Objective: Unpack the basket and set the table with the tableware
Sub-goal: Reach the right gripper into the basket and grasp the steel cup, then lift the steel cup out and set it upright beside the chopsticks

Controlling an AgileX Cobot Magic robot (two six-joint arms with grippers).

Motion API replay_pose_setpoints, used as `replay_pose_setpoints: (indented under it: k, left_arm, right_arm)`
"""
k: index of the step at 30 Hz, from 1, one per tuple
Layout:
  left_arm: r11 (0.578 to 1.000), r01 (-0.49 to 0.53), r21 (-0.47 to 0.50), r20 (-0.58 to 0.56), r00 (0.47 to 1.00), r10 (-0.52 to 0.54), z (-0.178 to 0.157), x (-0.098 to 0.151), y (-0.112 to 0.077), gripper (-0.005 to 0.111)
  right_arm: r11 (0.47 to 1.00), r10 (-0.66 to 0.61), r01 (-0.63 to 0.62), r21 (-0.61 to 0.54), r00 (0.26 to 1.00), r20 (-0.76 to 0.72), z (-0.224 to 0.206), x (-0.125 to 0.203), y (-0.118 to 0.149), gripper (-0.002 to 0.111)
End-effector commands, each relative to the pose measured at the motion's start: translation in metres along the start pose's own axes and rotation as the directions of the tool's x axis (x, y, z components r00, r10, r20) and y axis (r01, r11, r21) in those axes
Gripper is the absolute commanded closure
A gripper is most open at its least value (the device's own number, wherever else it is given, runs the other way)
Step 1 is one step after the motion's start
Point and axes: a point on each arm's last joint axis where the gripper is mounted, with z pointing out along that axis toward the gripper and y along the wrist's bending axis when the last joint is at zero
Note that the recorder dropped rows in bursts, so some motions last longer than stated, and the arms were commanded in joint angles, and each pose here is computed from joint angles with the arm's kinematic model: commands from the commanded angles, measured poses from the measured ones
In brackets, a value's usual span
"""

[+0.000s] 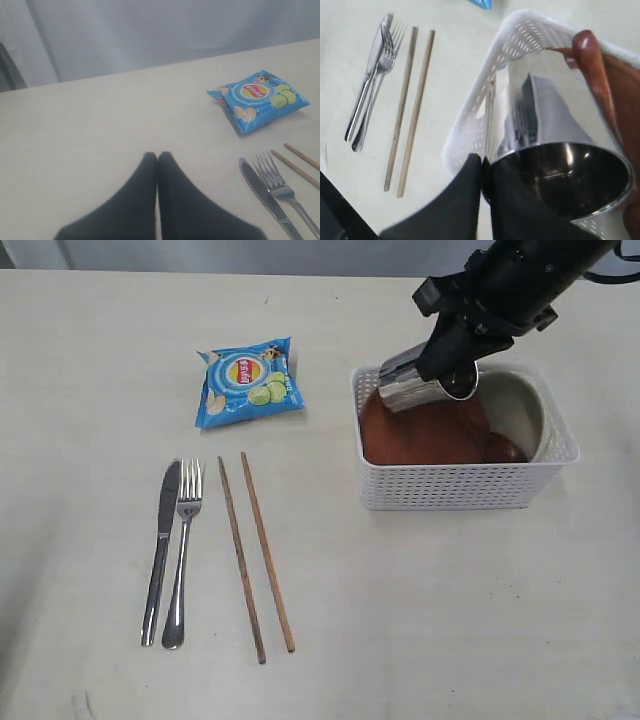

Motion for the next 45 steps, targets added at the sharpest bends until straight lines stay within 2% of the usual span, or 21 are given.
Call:
replay_pose_setpoints:
  k: [1,9,21,23,29,32,34,36,37,38,39,40,42,45]
  left_arm:
    - [1.0,0.008,0.01,0.002,1.0,-0.008,0.0,0.001,-0.001,0.107]
    - [1.0,0.008,0.01,0.002,1.0,-0.008,0.0,0.001,-0.001,0.107]
    - [1.0,0.008,0.01,0.002,1.0,-0.008,0.0,0.001,-0.001,0.107]
    - [1.0,0.008,0.01,0.002,1.0,-0.008,0.0,0.001,-0.001,0.107]
    - [1.0,0.008,0.01,0.002,1.0,-0.008,0.0,0.001,-0.001,0.107]
    - [1.0,0.008,0.01,0.002,1.0,-0.008,0.0,0.001,-0.001,0.107]
    - [1.0,0.008,0.01,0.002,1.0,-0.008,0.0,0.001,-0.001,0.107]
    - [1.0,0.008,0.01,0.002,1.0,-0.008,0.0,0.001,-0.001,0.107]
    - [1.0,0.008,0.01,0.002,1.0,-0.008,0.0,0.001,-0.001,0.107]
    - [1.0,0.008,0.01,0.002,1.0,-0.008,0.0,0.001,-0.001,0.107]
    - [1.0,0.008,0.01,0.002,1.0,-0.008,0.0,0.001,-0.001,0.107]
    - [1.0,0.008,0.01,0.002,1.0,-0.008,0.0,0.001,-0.001,0.107]
    - [1.0,0.008,0.01,0.002,1.0,-0.008,0.0,0.001,-0.001,0.107]
    - [1.0,0.008,0.01,0.002,1.0,-0.008,0.0,0.001,-0.001,0.107]
  right_arm:
    - [0.998,-0.04,0.044,-0.048,0.997,0.071,-0.014,-0.005,0.011,0.109]
    - [0.987,-0.116,0.131,-0.091,0.982,0.152,-0.03,-0.013,0.042,0.109]
    - [0.926,-0.341,0.367,-0.087,0.914,0.218,0.009,-0.021,0.136,0.109]
    - [0.916,-0.374,0.398,-0.055,0.894,0.247,0.016,-0.022,0.151,0.109]
    - [0.889,-0.458,0.439,0.134,0.839,0.293,0.048,-0.026,0.182,0.109]
    - [0.883,-0.47,0.438,0.168,0.826,0.312,0.071,-0.027,0.196,0.109]
    - [0.871,-0.489,0.452,0.19,0.831,0.265,0.087,-0.025,0.2,0.109]
    - [0.824,-0.539,0.49,0.286,0.833,0.124,0.102,-0.023,0.201,0.109]
    - [0.767,-0.555,0.502,0.401,0.832,0.02,0.103,-0.024,0.2,0.109]
    - [0.74,-0.553,0.502,0.447,0.833,-0.018,0.099,-0.024,0.2,0.109]
    - [0.671,-0.558,0.523,0.526,0.823,-0.106,0.09,-0.024,0.202,0.109]
    - [0.641,-0.535,0.544,0.541,0.823,-0.193,0.08,-0.022,0.202,0.109]
    - [0.615,-0.54,0.596,0.517,0.795,-0.275,0.074,-0.02,0.203,0.109]
    - [0.648,-0.567,0.635,0.42,0.77,-0.29,0.079,-0.016,0.208,0.109]
